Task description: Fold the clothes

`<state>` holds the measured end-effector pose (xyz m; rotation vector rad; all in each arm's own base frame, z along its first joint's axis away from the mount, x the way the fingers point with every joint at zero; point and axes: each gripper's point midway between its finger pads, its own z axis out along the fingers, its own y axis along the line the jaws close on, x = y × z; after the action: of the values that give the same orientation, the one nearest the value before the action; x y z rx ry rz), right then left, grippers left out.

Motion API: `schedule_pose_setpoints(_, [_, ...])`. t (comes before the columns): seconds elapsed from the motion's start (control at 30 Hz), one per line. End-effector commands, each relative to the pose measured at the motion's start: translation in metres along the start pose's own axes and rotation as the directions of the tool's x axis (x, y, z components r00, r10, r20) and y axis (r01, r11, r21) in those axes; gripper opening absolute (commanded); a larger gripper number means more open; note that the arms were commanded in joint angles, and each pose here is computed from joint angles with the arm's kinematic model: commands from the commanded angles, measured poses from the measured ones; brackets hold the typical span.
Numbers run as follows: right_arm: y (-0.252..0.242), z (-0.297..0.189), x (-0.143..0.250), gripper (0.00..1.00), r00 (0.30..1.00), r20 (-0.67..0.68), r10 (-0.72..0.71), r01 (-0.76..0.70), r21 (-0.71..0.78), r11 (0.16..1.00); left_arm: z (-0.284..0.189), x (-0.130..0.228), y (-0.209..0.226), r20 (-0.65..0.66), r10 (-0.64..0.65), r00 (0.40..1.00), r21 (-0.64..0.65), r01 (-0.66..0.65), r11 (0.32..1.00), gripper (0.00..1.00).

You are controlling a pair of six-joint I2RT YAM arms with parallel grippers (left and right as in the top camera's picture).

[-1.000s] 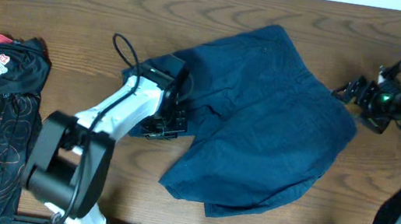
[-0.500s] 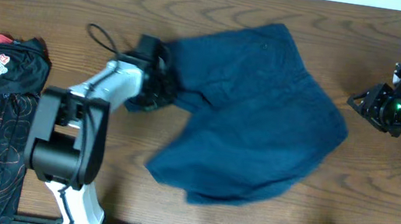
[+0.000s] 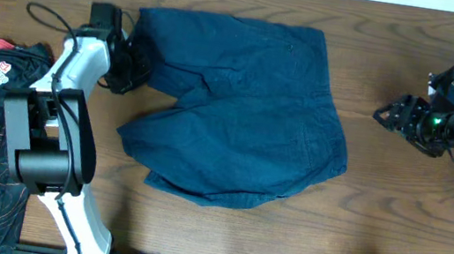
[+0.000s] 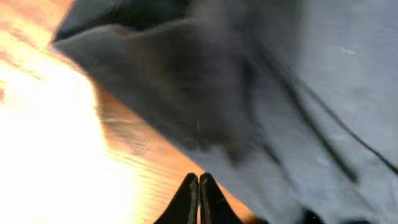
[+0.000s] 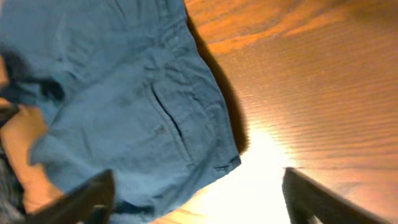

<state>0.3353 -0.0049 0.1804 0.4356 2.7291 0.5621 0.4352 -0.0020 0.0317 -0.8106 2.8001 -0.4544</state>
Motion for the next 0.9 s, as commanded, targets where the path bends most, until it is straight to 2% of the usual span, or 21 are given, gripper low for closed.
schedule_pose_setpoints(0.0, [0.003,-0.001,0.0,0.9,0.998,0.012,-0.062,0.061,0.032,0.998,-0.019,-0.007,-0.009,0.025,0.09,0.996,-0.012,-0.09,0.996,0.14])
schedule_pose_setpoints(0.1, [0.003,0.007,0.0,0.78,0.998,-0.008,-0.066,0.067,0.031,0.997,-0.05,-0.004,-0.009,0.03,0.086,0.996,-0.03,-0.085,0.996,0.14])
schedule_pose_setpoints(0.13, [0.002,0.014,0.002,0.82,0.998,-0.024,-0.065,0.065,0.031,0.997,-0.066,0.001,-0.008,0.033,0.088,0.996,-0.042,-0.087,0.995,0.09])
schedule_pose_setpoints(0.23, [-0.004,0.038,0.01,0.91,0.995,-0.077,-0.058,0.06,0.034,0.998,-0.099,0.016,-0.001,0.041,0.098,0.994,-0.092,-0.094,0.991,0.08])
schedule_pose_setpoints(0.37, [-0.02,0.081,0.029,0.83,0.988,-0.155,0.001,0.004,0.036,0.999,-0.147,0.042,0.004,0.067,0.118,0.991,-0.117,-0.109,0.987,0.06])
schedule_pose_setpoints(0.47, [-0.026,0.105,0.042,0.81,0.982,-0.189,0.022,-0.021,0.008,1.0,-0.173,0.073,0.013,0.053,0.116,0.992,-0.123,-0.109,0.986,0.06])
schedule_pose_setpoints(0.6, [-0.032,0.132,0.06,0.81,0.977,-0.208,0.045,-0.045,0.007,0.999,-0.181,0.114,0.033,0.004,0.102,0.995,-0.143,-0.1,0.985,0.07])
schedule_pose_setpoints(0.8, [-0.037,0.152,0.081,0.78,0.973,-0.22,0.068,-0.067,0.012,0.998,-0.164,0.162,0.063,-0.067,0.077,0.995,-0.165,-0.087,0.982,0.07])
schedule_pose_setpoints(0.87, [-0.038,0.155,0.085,0.62,0.972,-0.219,0.081,-0.08,0.013,0.997,-0.153,0.178,0.073,-0.104,0.064,0.992,-0.176,-0.082,0.981,0.07])
